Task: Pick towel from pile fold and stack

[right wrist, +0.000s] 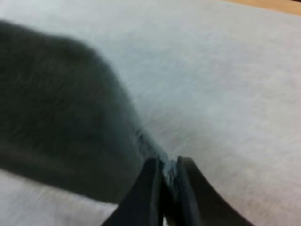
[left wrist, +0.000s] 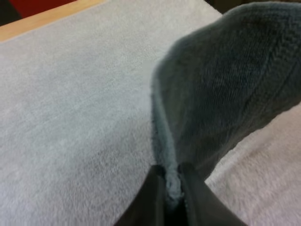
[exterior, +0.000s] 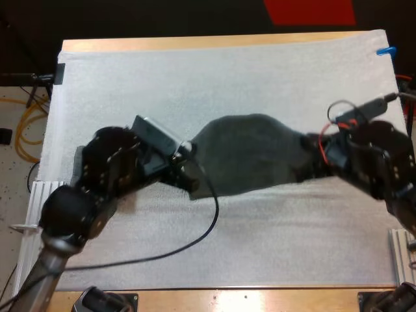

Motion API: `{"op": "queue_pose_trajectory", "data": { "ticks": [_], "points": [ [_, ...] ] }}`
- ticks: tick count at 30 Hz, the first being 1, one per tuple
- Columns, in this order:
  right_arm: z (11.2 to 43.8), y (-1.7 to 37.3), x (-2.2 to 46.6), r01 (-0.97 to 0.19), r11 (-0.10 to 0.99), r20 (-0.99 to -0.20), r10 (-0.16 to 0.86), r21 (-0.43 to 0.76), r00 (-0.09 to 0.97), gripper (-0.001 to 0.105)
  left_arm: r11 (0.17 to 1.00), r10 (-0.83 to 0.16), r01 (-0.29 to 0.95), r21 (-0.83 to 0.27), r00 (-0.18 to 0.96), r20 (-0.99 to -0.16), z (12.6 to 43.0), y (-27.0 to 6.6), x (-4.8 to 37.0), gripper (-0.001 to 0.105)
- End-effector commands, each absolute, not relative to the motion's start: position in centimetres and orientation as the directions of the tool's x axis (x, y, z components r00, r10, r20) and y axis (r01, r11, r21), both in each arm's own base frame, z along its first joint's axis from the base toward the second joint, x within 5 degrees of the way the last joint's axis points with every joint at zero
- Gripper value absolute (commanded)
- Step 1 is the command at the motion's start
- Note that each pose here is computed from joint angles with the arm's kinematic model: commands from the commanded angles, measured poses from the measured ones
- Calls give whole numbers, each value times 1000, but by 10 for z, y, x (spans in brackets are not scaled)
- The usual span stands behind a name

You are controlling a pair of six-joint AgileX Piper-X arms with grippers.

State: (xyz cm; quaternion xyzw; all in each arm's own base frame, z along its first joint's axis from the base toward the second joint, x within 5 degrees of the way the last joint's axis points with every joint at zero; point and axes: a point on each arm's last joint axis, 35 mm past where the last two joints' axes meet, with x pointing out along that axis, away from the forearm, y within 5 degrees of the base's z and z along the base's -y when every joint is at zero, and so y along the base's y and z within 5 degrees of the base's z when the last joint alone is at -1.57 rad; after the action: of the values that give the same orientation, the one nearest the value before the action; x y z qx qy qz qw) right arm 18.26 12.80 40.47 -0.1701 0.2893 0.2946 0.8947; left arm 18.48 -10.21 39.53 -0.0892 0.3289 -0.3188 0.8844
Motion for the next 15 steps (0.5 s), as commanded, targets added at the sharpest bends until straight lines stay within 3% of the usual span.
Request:
{"op": "queue_pose_trajectory", "data": {
  "ticks": [1,9,15],
  "points": [
    [412,129,171,-655,746,-607,466,-122,644,0,776,-627,514,-365,574,-526,400,-100,174,0],
    [418,141,132,-705,709,-623,561,21,545,0,746,-664,521,-416,533,-525,412,-91,135,0],
    [403,146,127,-670,742,-728,476,31,493,0,795,-600,469,-385,511,-615,398,-90,132,0]
  ]
}}
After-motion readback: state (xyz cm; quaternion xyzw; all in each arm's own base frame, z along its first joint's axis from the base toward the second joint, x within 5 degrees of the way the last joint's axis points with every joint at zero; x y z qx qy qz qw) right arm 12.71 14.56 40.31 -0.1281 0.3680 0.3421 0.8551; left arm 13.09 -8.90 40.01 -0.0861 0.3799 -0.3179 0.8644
